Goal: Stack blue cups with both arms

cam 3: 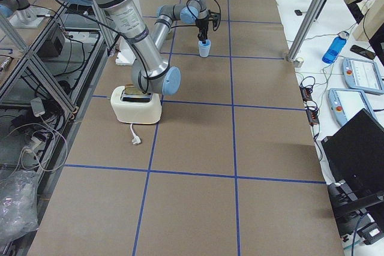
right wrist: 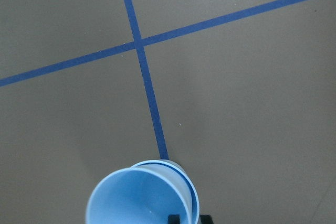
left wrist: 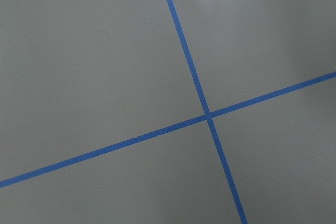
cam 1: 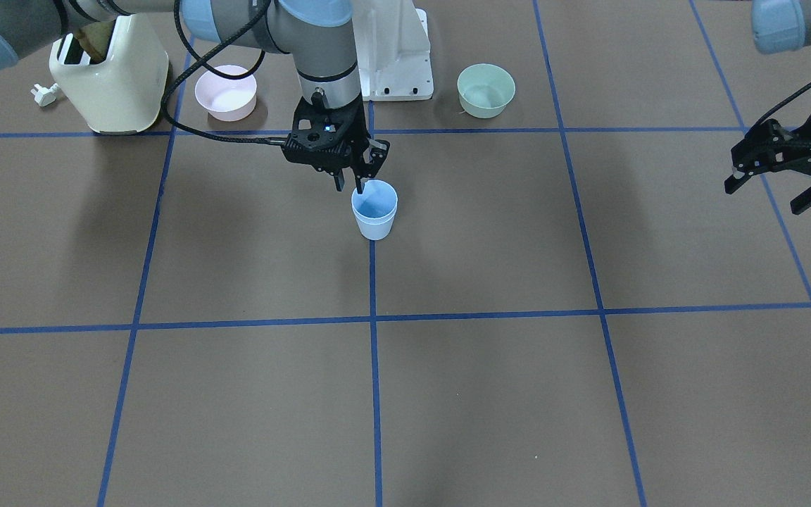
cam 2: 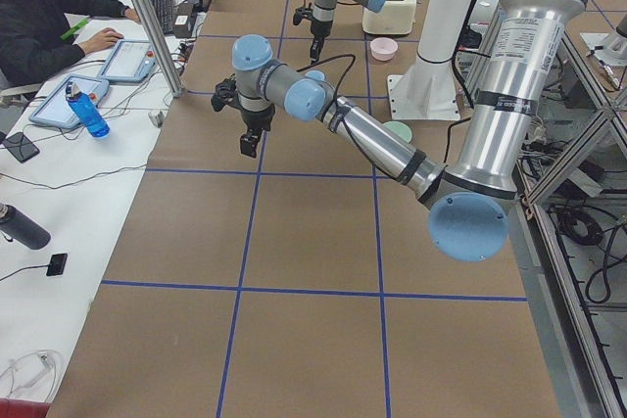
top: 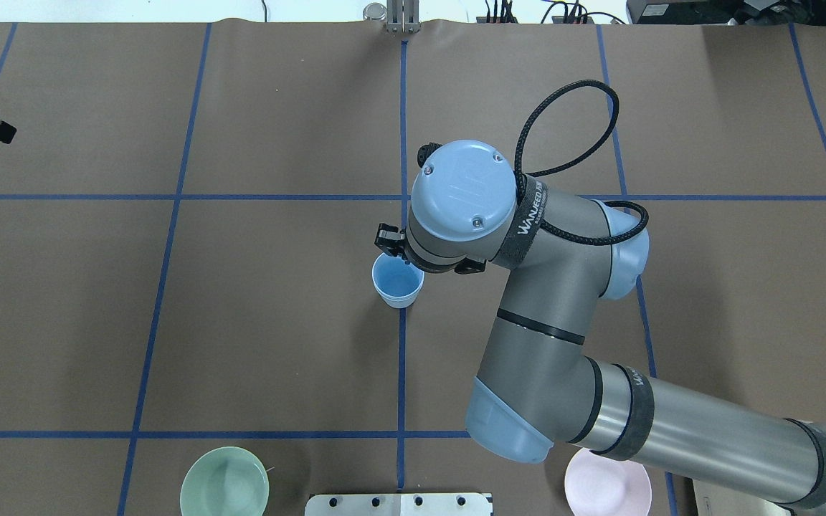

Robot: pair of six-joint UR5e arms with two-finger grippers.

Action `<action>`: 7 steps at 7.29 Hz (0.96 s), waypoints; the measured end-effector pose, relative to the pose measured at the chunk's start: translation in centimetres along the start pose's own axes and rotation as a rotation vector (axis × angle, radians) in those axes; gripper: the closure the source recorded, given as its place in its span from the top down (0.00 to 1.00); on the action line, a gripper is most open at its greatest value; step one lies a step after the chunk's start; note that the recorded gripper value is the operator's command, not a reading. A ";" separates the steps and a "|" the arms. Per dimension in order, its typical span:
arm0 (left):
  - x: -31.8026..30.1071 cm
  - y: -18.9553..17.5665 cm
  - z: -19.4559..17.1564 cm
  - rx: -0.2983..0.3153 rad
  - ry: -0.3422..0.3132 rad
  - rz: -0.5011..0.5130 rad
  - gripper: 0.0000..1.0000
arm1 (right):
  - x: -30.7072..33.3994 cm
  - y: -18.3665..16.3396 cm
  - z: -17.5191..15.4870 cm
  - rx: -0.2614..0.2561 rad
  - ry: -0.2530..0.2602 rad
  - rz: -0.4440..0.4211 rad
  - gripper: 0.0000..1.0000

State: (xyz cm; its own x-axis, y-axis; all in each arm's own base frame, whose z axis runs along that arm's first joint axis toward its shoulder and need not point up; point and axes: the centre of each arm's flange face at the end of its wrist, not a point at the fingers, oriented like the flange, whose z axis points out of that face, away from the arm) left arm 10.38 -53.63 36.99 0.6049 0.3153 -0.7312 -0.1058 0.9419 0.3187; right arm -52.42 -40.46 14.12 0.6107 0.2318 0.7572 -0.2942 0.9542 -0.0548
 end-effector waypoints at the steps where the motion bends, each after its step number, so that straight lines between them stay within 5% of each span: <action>1: 0.0 0.0 0.0 0.000 0.000 0.000 0.98 | 0.2 -1.0 -1.0 0.006 -0.014 -0.004 1.00; 4: -1.4 0.4 0.1 -0.005 -0.008 0.021 0.98 | 9.7 -14.2 -8.1 -0.007 -0.054 -0.053 1.00; 7: -7.4 1.6 -0.1 -0.017 -0.033 0.026 0.98 | 29.4 -26.4 -13.0 -0.022 -0.016 -0.182 1.00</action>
State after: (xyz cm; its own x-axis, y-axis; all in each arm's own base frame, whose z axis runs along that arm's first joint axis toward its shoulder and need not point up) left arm 5.68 -54.45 42.83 0.6278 0.3359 -0.7022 -0.1348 0.9354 0.3269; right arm -17.12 -56.35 29.36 0.6405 0.0520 0.7662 -0.1636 0.9840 0.0700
